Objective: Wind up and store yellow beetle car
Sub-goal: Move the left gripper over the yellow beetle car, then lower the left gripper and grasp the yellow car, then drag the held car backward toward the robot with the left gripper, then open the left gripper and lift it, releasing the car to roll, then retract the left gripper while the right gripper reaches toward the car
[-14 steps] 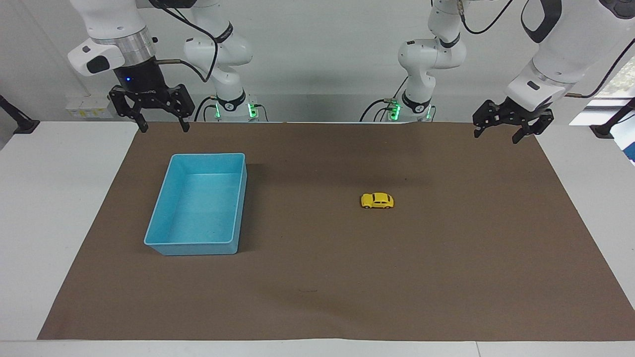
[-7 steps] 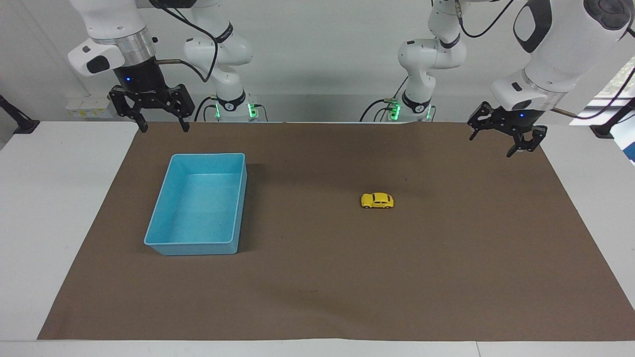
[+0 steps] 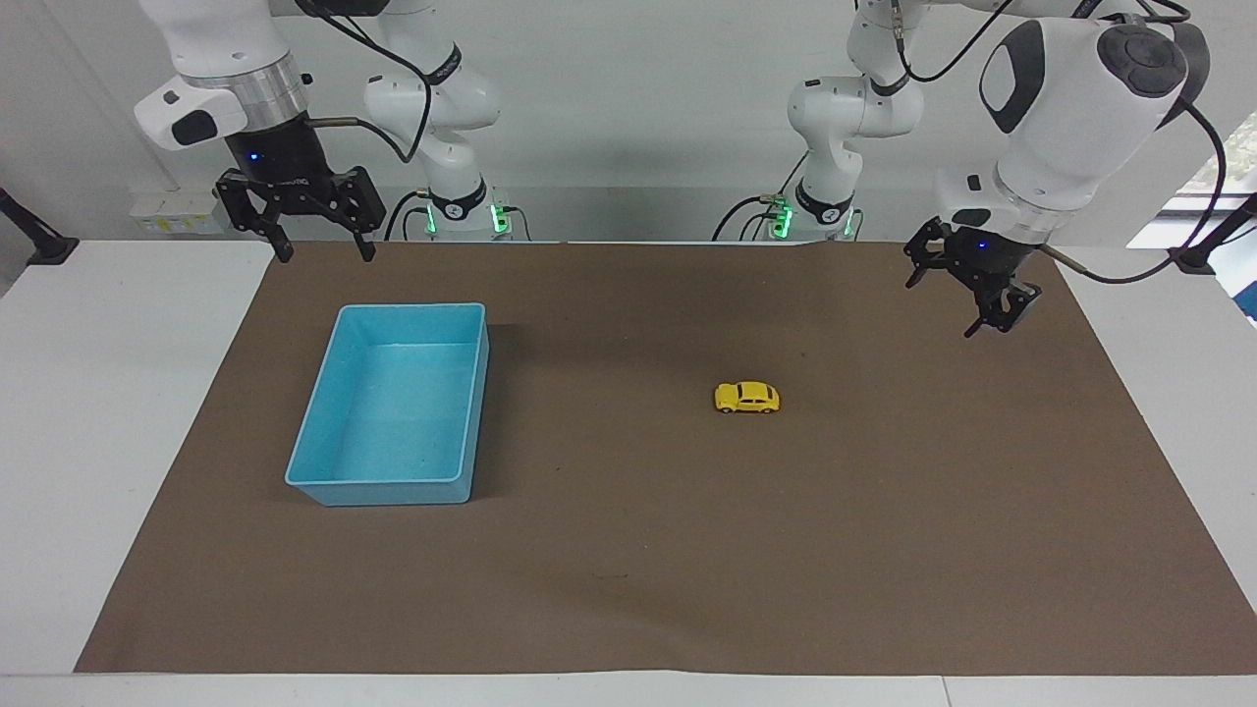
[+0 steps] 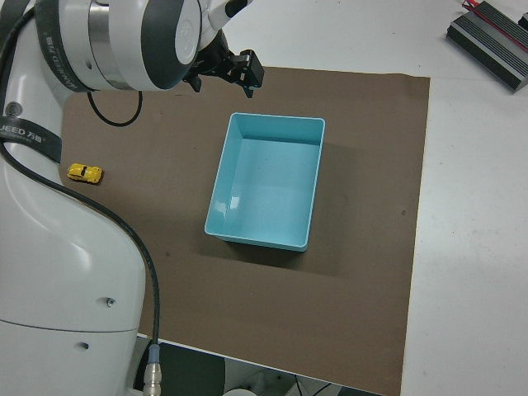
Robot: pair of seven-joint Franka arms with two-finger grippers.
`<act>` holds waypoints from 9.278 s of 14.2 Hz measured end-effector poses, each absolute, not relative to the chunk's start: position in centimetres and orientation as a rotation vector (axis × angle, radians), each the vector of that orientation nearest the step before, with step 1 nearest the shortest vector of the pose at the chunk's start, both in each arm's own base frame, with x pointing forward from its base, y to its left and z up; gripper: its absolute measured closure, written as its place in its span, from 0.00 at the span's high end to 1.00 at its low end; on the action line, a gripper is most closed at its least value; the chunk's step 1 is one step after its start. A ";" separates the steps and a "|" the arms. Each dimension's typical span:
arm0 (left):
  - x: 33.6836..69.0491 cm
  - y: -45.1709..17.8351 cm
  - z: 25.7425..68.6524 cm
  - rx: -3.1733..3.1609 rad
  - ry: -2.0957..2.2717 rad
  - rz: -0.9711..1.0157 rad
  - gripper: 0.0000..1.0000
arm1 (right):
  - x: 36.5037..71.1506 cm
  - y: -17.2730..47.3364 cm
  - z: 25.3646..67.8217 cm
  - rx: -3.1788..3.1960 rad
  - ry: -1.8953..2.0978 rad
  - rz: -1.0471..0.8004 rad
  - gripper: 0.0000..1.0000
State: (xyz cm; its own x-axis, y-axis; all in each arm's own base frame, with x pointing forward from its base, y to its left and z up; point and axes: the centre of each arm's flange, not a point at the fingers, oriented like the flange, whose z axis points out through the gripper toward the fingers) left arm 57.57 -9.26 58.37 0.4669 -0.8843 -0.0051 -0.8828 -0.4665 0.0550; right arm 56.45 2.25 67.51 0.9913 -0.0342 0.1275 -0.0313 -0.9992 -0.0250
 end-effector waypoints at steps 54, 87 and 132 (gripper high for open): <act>50.3 -28.4 31.1 2.082 -2.182 0.236 0.45 | 56.4 2.3 67.5 -3.112 0.051 -0.200 1.00; 53.6 -13.1 30.3 2.051 -2.226 0.204 0.45 | 56.4 2.3 67.5 -3.112 0.051 -0.200 1.00; 54.8 -3.9 64.0 3.119 -0.256 -0.027 1.00 | 53.3 16.1 50.7 -2.440 -1.885 -0.002 1.00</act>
State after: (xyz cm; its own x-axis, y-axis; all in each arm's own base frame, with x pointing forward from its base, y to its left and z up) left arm 54.78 -3.89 63.97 0.9865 -0.1630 -0.0160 -0.1628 -0.9866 0.0131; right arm 53.31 16.15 50.72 0.2530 0.9668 0.0367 0.9668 -0.2513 -0.0458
